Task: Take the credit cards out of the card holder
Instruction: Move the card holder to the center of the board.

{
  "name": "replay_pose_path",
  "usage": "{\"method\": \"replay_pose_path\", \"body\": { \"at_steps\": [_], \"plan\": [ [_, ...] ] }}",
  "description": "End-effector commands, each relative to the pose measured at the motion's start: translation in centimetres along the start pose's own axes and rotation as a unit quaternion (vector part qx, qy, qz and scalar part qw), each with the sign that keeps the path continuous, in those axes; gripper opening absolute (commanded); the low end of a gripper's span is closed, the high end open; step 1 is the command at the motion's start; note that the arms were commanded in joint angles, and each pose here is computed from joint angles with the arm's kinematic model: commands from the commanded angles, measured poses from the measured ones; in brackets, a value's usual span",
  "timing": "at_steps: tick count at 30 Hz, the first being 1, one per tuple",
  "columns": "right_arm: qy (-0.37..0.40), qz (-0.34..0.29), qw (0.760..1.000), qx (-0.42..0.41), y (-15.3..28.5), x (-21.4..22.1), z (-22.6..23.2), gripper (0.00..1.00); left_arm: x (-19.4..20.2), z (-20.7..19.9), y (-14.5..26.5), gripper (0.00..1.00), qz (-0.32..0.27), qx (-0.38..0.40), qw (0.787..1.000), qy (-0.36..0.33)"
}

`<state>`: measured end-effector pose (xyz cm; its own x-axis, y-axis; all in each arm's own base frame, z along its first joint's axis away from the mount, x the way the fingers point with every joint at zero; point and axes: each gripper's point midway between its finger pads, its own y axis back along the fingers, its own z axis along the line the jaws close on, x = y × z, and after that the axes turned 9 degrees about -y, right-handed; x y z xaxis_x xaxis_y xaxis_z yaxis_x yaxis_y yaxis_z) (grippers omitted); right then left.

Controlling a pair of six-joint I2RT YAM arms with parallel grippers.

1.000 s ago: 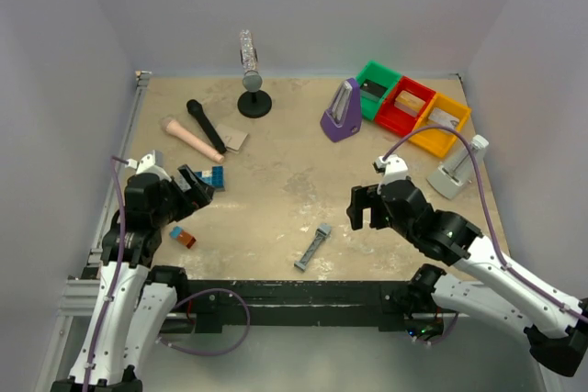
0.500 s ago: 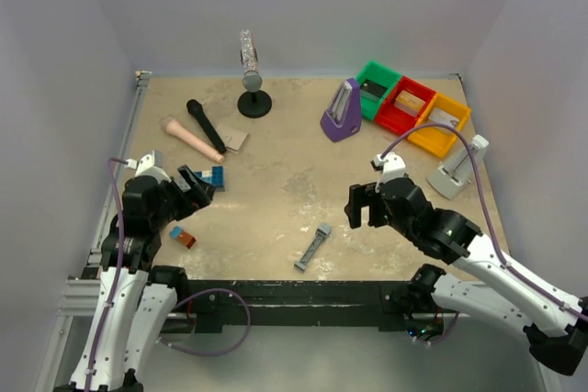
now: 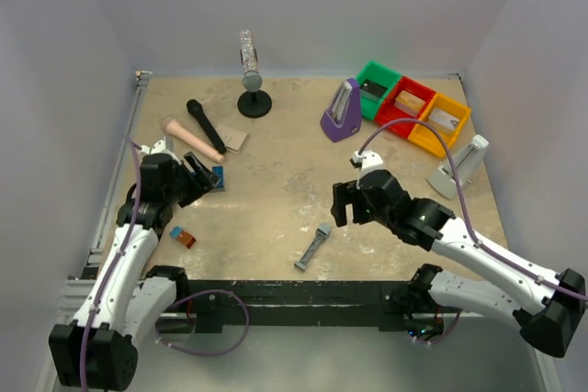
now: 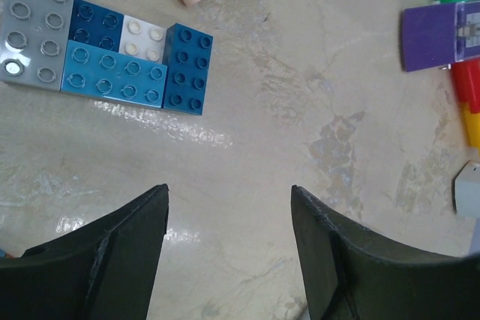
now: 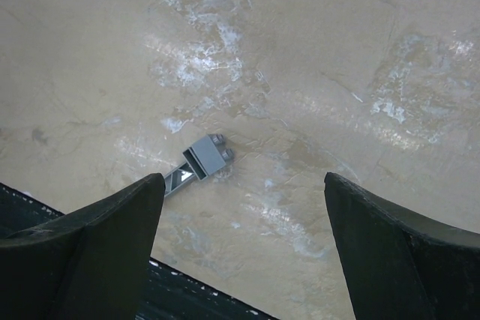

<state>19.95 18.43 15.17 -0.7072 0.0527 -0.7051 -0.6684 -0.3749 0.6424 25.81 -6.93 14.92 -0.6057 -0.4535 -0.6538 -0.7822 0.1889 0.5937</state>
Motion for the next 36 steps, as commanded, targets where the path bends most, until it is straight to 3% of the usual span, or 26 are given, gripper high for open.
{"method": "replay_pose_path", "body": {
  "at_steps": [1, 8, 18, 24, 30, 36],
  "plan": [
    [-0.016, -0.029, 0.998, -0.053, 0.6, -2.6, 2.9, 0.89, -2.9, -0.9, -1.6, 0.69, -0.034, -0.006, 0.999, 0.020],
    [-0.020, -0.039, 0.995, -0.093, -0.8, -4.3, 5.8, 0.89, -6.5, 1.2, -2.6, 0.69, -0.069, -0.105, 0.992, 0.016],
    [-0.071, -0.057, 0.988, -0.125, -4.9, -9.5, 11.2, 0.89, -8.4, 1.0, -3.6, 0.68, -0.083, -0.117, 0.990, 0.001],
    [-0.085, -0.044, 0.987, -0.128, -6.6, -9.5, 11.9, 0.89, -9.5, -1.6, -6.5, 0.63, -0.064, -0.077, 0.995, -0.024],
    [-0.083, -0.026, 0.989, -0.120, -6.5, -7.7, 10.6, 0.89, -10.9, -4.7, -9.8, 0.63, -0.069, -0.080, 0.992, -0.074],
    [-0.089, 0.002, 0.988, -0.130, -5.4, -5.2, 9.7, 0.89, -11.8, -4.4, -13.3, 0.64, -0.066, -0.105, 0.989, -0.074]
  ]
}}
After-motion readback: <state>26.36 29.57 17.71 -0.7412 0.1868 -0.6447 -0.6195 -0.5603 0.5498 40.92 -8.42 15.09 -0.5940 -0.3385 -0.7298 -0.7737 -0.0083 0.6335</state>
